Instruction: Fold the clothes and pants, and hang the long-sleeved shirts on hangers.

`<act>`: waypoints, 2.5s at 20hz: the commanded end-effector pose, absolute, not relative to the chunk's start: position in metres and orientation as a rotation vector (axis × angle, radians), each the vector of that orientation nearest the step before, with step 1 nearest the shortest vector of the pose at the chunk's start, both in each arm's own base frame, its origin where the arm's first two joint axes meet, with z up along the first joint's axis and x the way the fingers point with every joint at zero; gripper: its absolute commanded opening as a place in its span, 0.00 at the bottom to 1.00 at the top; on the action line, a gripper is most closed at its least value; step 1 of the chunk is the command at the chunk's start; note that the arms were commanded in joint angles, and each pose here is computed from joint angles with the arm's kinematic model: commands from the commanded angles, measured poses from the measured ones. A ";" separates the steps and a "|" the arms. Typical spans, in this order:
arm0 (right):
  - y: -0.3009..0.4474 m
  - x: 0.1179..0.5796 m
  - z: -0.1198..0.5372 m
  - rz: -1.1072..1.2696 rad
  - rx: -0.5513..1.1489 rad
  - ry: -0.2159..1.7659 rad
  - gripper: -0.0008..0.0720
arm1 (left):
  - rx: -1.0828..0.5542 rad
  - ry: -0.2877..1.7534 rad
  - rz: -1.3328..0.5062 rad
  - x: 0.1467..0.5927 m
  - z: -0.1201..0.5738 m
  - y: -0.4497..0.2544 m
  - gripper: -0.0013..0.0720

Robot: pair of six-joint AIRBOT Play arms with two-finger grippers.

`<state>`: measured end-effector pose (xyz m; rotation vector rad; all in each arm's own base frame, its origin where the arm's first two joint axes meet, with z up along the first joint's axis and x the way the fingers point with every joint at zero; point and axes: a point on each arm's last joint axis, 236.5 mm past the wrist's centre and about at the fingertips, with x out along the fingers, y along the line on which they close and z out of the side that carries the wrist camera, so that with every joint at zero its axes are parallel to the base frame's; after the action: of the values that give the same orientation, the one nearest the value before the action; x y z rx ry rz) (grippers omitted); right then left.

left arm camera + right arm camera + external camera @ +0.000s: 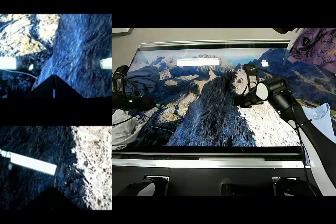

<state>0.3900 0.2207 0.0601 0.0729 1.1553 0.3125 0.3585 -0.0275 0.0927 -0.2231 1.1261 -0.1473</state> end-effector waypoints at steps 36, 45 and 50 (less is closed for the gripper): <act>0.223 0.393 0.063 0.319 0.081 1.140 0.06 | -0.467 1.074 0.807 0.281 0.001 0.252 1.00; 0.224 0.392 0.063 0.320 0.084 1.141 0.14 | -0.620 1.204 0.843 0.278 -0.095 0.264 0.37; 0.221 0.387 0.060 0.315 0.075 1.167 0.14 | -0.751 1.224 0.759 0.291 -0.071 0.214 0.04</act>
<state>0.3911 0.2229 0.0613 0.0811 1.1484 0.3184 0.2845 0.2495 -0.0789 -0.6401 1.1948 0.8184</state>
